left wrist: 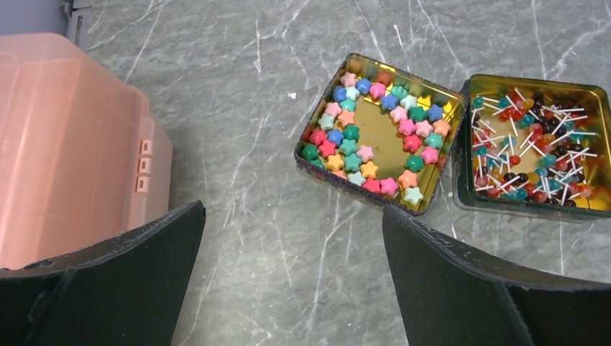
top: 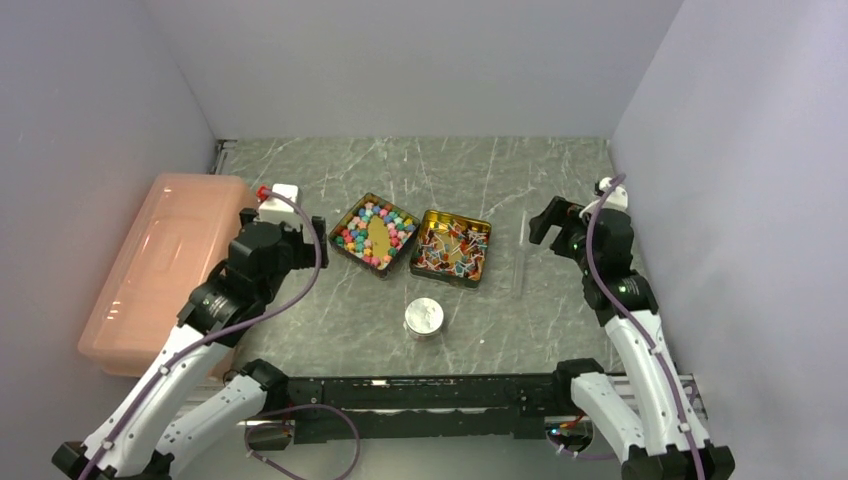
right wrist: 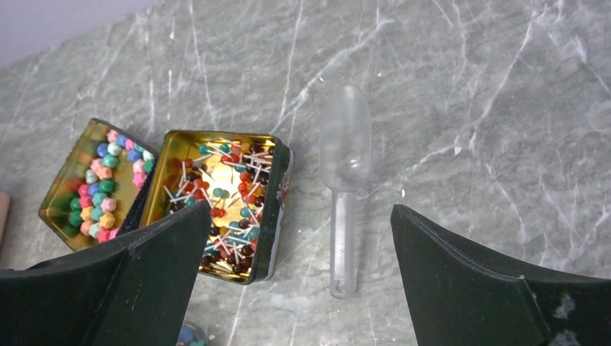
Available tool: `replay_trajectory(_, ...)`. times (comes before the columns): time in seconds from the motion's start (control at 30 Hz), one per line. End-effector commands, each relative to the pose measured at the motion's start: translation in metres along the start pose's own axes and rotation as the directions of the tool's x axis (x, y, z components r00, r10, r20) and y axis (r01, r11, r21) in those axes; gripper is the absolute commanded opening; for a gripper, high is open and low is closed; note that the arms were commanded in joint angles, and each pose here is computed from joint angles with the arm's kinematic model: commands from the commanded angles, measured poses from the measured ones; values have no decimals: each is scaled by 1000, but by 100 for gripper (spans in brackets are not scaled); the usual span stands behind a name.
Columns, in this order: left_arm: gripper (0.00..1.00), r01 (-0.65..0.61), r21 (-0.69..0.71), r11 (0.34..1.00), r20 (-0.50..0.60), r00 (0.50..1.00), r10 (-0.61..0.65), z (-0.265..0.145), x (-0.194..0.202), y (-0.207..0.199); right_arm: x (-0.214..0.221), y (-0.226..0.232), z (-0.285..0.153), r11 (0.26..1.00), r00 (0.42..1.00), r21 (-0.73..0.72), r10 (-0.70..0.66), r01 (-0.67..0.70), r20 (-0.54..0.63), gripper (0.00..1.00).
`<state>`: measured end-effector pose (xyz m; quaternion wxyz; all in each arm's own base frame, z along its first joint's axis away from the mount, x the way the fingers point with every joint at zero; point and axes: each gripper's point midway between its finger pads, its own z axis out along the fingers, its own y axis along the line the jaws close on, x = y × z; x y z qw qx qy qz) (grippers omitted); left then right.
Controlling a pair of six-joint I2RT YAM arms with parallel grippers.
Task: Pack the candies
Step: Reset both arms
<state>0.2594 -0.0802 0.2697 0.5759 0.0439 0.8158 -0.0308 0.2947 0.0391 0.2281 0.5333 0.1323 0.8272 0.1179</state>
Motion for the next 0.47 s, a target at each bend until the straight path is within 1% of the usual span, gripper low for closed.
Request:
replay_trajectory(0.0, 99, 31, 36, 999, 101, 994, -34, -11, -16, 0, -17, 11, -12, 997, 993, -78, 6, 3, 118, 100)
replay_trajectory(0.13, 99, 44, 81, 996, 150, 987, -56, -16, -16, -5, -14, 10, -18, 996, 989, -92, -2, 16, 150, 100)
replay_trajectory(0.27, 99, 54, 83, 995, 146, 987, -65, -14, -11, -5, -12, 13, -17, 994, 989, -103, -13, 29, 150, 100)
replay_trajectory(0.37, 99, 48, 117, 992, 138, 988, -64, -15, -11, -12, -11, 14, -13, 994, 990, -104, -24, 38, 137, 100)
replay_trajectory(0.43, 99, 54, 115, 992, 155, 985, -72, -16, -13, -10, -9, 18, -12, 991, 991, -124, -27, 43, 128, 100)
